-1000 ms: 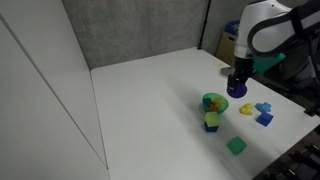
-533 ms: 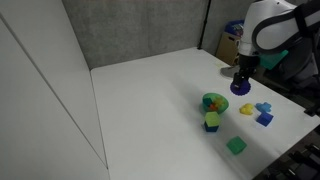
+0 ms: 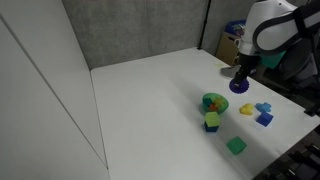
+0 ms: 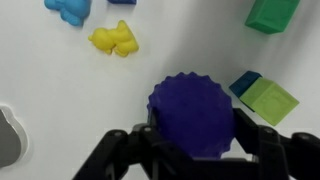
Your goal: Put the purple ball on the right side of the table
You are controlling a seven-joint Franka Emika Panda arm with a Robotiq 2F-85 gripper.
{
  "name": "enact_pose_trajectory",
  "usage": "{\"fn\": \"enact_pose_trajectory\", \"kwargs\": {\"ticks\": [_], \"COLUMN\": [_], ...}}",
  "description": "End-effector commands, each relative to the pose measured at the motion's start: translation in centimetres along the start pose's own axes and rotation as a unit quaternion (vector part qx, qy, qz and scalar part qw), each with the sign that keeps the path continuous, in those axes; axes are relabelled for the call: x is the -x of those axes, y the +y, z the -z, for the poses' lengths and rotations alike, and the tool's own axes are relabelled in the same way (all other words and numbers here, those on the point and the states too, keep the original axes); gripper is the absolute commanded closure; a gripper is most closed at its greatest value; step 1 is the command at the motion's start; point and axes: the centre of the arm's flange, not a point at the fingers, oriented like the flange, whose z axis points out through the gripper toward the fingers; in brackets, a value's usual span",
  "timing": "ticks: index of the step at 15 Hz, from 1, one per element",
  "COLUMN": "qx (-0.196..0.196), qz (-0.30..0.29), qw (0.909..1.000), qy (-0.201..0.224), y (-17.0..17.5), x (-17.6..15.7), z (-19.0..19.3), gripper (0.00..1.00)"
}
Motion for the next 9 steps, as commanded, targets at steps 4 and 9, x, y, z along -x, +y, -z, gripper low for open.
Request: {"fn": "enact_pose_trajectory", "kwargs": {"ticks": [4,9], "qx": [-0.013,-0.028], "qz": [0.118,0.185], "qw": [0.9919,0.9815], "qy": [0.045,0.042], "y": [6.2,11.5], "x": [0.3,0.8], "z": [-1.2,-3.4], "gripper": [0.53,0.53]}}
